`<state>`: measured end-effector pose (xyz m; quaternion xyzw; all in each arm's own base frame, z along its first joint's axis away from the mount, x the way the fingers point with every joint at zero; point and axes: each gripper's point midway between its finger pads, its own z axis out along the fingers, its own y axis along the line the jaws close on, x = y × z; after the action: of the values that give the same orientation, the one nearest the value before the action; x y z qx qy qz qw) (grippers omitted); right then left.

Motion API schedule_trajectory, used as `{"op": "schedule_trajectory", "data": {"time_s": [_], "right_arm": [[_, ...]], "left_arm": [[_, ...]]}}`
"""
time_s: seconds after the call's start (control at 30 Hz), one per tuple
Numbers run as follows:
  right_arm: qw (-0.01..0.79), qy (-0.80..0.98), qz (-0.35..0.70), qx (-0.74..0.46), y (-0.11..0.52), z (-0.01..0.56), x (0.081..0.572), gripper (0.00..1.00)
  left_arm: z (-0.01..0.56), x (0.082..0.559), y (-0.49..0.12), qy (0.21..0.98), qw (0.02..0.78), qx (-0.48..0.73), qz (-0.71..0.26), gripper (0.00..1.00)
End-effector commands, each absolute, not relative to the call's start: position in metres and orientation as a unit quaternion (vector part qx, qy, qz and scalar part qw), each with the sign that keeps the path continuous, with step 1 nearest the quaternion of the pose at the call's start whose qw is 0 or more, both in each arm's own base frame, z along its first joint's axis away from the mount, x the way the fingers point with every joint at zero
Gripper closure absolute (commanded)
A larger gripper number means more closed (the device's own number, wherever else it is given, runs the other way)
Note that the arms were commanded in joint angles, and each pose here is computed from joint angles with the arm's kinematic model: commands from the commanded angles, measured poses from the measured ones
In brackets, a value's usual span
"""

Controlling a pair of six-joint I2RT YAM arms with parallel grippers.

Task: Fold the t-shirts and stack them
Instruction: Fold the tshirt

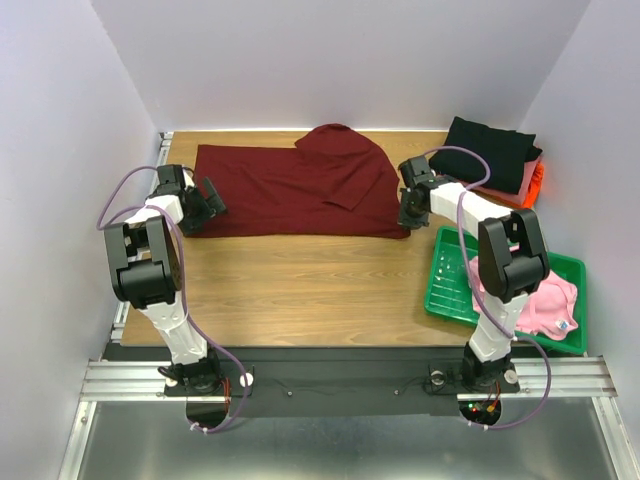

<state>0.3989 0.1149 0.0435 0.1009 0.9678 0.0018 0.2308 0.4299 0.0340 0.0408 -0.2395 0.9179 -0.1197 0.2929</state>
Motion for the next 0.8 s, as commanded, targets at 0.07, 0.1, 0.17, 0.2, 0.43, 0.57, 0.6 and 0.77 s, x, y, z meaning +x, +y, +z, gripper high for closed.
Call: {"op": "schedule_trajectory", "data": {"time_s": [0.07, 0.1, 0.17, 0.2, 0.43, 0.57, 0.6, 0.77], "right_arm": [[0.258, 0.960, -0.039, 0.098, 0.077, 0.069, 0.402, 1.00], [0.251, 0.963, -0.038, 0.093, 0.077, 0.068, 0.400, 1.00], [0.245, 0.965, -0.032, 0.089, 0.081, 0.066, 0.398, 1.00], [0.238, 0.967, -0.025, 0.089, 0.083, 0.063, 0.397, 0.99], [0.254, 0.964, 0.005, 0.079, 0.096, 0.080, 0.412, 0.56], [0.288, 0.955, 0.031, 0.056, 0.108, 0.109, 0.434, 0.45], [0.294, 0.954, 0.038, 0.051, 0.111, 0.114, 0.439, 0.43], [0.332, 0.940, 0.080, -0.003, 0.147, 0.146, 0.468, 0.39]], "left_arm": [[0.010, 0.387, 0.051, 0.943, 0.226, -0.235, -0.073, 0.01], [0.010, 0.386, 0.051, 0.942, 0.225, -0.237, -0.074, 0.01], [0.010, 0.385, 0.049, 0.942, 0.223, -0.237, -0.076, 0.02], [0.010, 0.384, 0.049, 0.942, 0.222, -0.239, -0.077, 0.02], [0.039, 0.397, 0.054, 0.936, 0.252, -0.237, -0.062, 0.01], [0.079, 0.425, 0.042, 0.929, 0.296, -0.217, -0.046, 0.01], [0.087, 0.430, 0.036, 0.928, 0.304, -0.210, -0.044, 0.01], [0.126, 0.456, -0.031, 0.923, 0.346, -0.155, -0.065, 0.01]]}}
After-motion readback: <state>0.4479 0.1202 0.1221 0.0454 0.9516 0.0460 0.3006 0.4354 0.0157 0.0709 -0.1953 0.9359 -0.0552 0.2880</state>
